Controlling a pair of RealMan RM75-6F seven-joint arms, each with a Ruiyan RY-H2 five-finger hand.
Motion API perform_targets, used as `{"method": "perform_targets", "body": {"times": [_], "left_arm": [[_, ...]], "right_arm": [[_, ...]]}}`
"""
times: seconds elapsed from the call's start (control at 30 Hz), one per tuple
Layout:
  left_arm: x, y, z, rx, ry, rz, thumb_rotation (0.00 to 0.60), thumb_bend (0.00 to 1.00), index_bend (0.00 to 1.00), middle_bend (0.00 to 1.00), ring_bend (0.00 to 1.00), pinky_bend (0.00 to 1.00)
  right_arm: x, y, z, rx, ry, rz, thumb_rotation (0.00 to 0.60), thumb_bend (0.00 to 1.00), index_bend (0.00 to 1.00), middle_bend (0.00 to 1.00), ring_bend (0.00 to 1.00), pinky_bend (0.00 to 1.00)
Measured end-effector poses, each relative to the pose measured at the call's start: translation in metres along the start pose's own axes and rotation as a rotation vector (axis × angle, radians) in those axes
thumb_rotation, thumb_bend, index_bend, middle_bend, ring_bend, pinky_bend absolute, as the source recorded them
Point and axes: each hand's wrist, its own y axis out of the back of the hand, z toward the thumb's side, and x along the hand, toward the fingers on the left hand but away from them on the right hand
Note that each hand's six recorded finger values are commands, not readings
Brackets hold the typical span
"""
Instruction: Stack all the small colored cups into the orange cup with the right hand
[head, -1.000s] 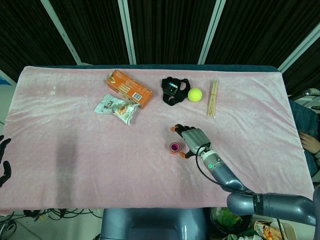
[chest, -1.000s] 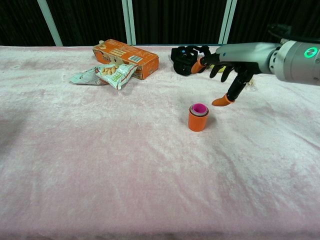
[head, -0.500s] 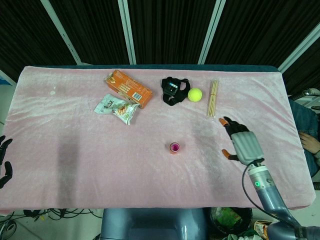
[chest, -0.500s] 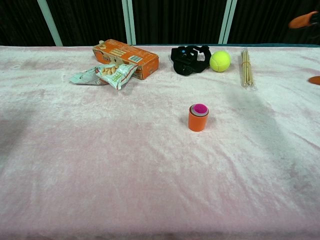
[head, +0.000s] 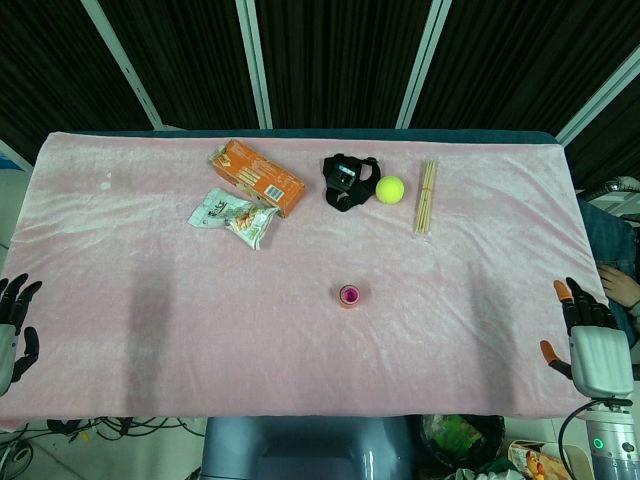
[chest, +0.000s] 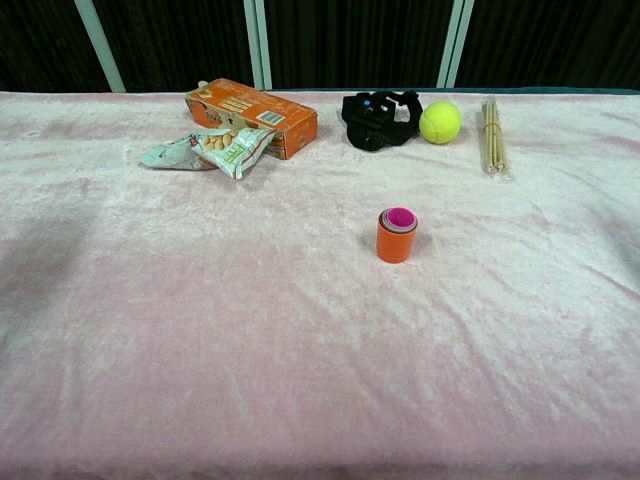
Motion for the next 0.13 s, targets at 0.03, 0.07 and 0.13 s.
{"method": "perform_targets", "body": {"times": [0.03, 0.07, 0.13], "left_arm": [[-0.0005, 0.0002, 0.0009, 0.001, -0.003, 0.0, 0.6, 0.71, 0.11, 0.04, 0.0, 0.0], [-0.0009, 0.0001, 0.0016, 0.001, -0.006, 0.0, 0.6, 0.71, 0.11, 0.04, 0.0, 0.0], [-0.0012, 0.0002, 0.0021, 0.003, -0.011, 0.0, 0.6, 0.71, 0.11, 0.04, 0.0, 0.0]], "right_arm": [[0.0007, 0.0001, -0.0012, 0.001, -0.003, -0.003, 0.6, 0.17, 0.08, 0.04, 0.13, 0.2], [0.001, -0.0004, -0.0012, -0.001, -0.002, -0.001, 0.6, 0.17, 0.08, 0.04, 0.13, 0.2], [0.001, -0.0018, -0.0001, -0.005, 0.006, 0.009, 0.6, 0.17, 0.08, 0.04, 0.13, 0.2]]}}
